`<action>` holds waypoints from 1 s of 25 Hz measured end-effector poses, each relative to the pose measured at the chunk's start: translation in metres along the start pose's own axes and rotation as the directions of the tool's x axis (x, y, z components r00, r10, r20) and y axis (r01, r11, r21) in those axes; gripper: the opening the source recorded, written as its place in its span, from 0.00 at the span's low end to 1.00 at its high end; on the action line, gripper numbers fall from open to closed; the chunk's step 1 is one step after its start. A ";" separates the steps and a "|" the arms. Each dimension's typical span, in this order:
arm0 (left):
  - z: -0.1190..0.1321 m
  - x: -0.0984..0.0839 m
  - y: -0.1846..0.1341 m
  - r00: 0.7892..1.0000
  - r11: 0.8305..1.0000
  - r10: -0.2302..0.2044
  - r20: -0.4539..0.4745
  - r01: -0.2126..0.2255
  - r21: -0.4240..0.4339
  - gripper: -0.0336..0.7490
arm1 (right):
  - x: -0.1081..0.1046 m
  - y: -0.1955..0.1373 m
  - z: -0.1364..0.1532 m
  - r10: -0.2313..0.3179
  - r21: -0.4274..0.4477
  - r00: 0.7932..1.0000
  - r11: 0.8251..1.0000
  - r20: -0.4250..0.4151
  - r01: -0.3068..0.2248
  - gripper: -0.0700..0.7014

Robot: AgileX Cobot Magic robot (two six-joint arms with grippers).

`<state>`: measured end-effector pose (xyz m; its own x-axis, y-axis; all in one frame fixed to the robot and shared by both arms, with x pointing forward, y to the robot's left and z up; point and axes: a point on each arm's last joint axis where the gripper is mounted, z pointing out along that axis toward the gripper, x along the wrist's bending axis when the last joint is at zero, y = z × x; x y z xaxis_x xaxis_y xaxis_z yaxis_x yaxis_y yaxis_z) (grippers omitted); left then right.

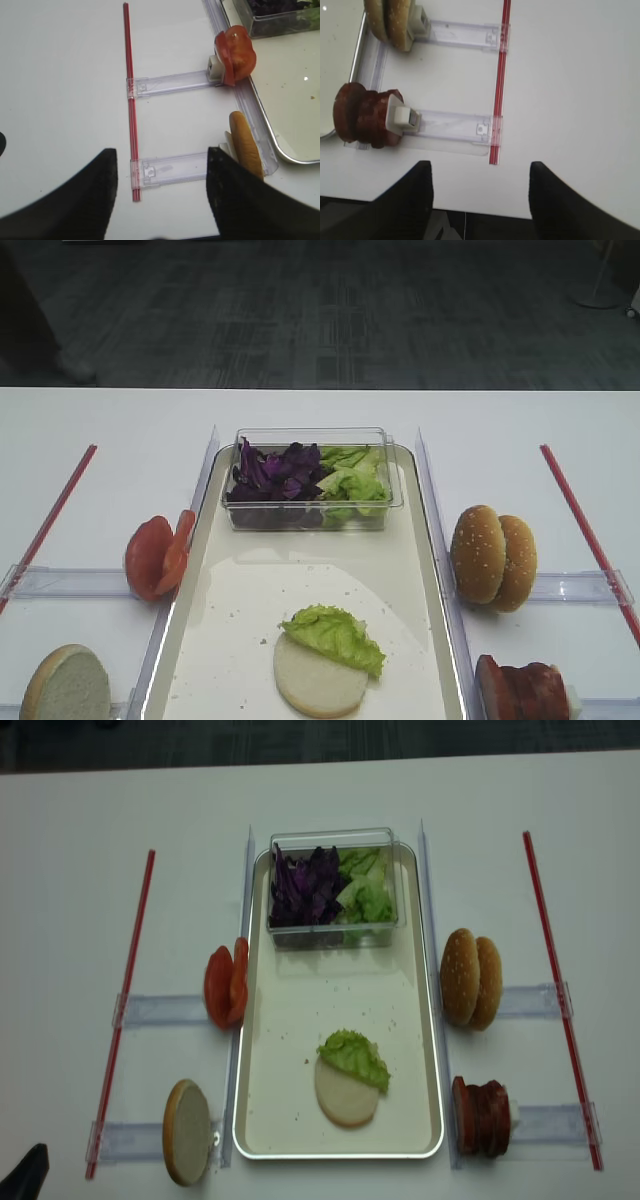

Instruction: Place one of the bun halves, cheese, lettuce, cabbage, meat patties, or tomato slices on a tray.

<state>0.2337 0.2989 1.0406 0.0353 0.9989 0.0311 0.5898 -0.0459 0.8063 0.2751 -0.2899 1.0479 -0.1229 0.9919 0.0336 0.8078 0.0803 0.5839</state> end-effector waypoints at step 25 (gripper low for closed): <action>0.000 0.000 0.000 1.000 1.000 0.000 0.000 0.000 0.000 0.51 | 0.003 -0.030 -0.015 -0.015 -0.328 0.999 0.944 0.029 0.024 0.67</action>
<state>0.2337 0.2989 1.0406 0.0353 0.9989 0.0311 0.5898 -0.0459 0.8063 0.2423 -0.2908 1.0425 -0.1185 0.9930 0.0012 0.5711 0.0671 0.8182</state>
